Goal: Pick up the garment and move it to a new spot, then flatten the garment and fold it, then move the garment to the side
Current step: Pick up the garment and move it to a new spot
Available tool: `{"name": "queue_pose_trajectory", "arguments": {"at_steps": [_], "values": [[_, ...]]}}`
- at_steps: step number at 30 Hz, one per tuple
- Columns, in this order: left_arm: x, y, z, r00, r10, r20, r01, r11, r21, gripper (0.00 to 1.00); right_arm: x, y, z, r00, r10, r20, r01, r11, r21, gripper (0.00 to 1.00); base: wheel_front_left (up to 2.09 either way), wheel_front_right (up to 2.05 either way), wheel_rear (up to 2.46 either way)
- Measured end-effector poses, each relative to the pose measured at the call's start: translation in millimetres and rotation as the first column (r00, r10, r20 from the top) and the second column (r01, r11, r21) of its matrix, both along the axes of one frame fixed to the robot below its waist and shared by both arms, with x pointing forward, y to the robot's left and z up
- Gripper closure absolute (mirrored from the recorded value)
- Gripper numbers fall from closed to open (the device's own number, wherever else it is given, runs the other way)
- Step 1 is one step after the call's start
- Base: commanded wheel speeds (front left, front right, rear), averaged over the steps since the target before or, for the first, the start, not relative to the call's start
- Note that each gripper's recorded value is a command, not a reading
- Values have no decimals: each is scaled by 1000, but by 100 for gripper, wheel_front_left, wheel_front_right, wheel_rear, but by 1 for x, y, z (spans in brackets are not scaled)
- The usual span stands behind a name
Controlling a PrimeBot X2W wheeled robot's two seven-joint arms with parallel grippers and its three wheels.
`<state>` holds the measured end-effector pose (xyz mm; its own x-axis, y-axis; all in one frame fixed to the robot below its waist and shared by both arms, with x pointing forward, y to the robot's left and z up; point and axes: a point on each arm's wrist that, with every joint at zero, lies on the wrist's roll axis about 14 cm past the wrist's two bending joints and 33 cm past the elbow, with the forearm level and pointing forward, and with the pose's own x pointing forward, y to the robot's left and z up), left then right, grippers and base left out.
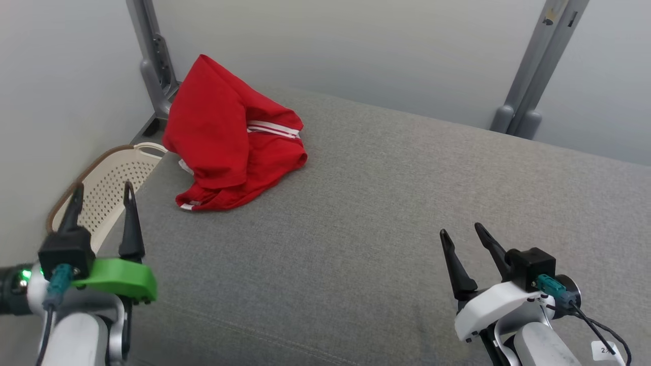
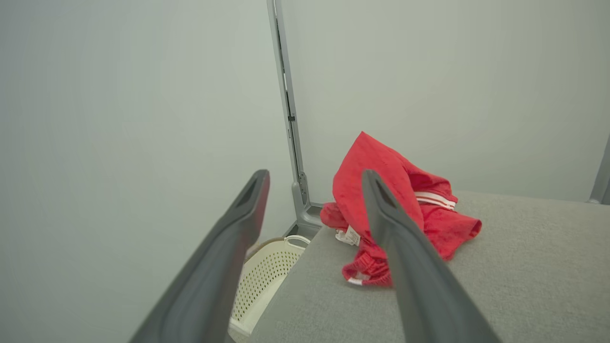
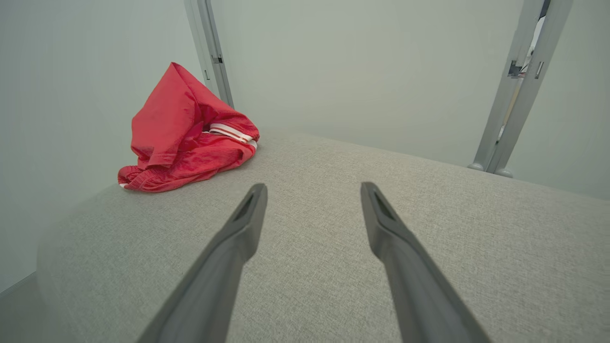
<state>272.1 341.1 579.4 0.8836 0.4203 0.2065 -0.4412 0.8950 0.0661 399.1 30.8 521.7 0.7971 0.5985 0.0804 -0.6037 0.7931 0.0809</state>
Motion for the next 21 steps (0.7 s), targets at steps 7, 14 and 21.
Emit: {"name": "queue_pose_trajectory", "arguments": {"at_steps": [7,14,21], "values": [[43,9,53,995,-48,82,44,998,49,0,5,-20,-3,998,-55,-8,55,998,-10,0,0,0,0],[92,10,83,991,-102,82,92,989,116,0,15,-46,-2,992,-125,-1,125,992,-22,0,0,0,0],[147,4,87,986,-165,20,161,978,130,0,27,-74,-8,980,-200,-16,200,979,-34,0,0,0,0]]}}
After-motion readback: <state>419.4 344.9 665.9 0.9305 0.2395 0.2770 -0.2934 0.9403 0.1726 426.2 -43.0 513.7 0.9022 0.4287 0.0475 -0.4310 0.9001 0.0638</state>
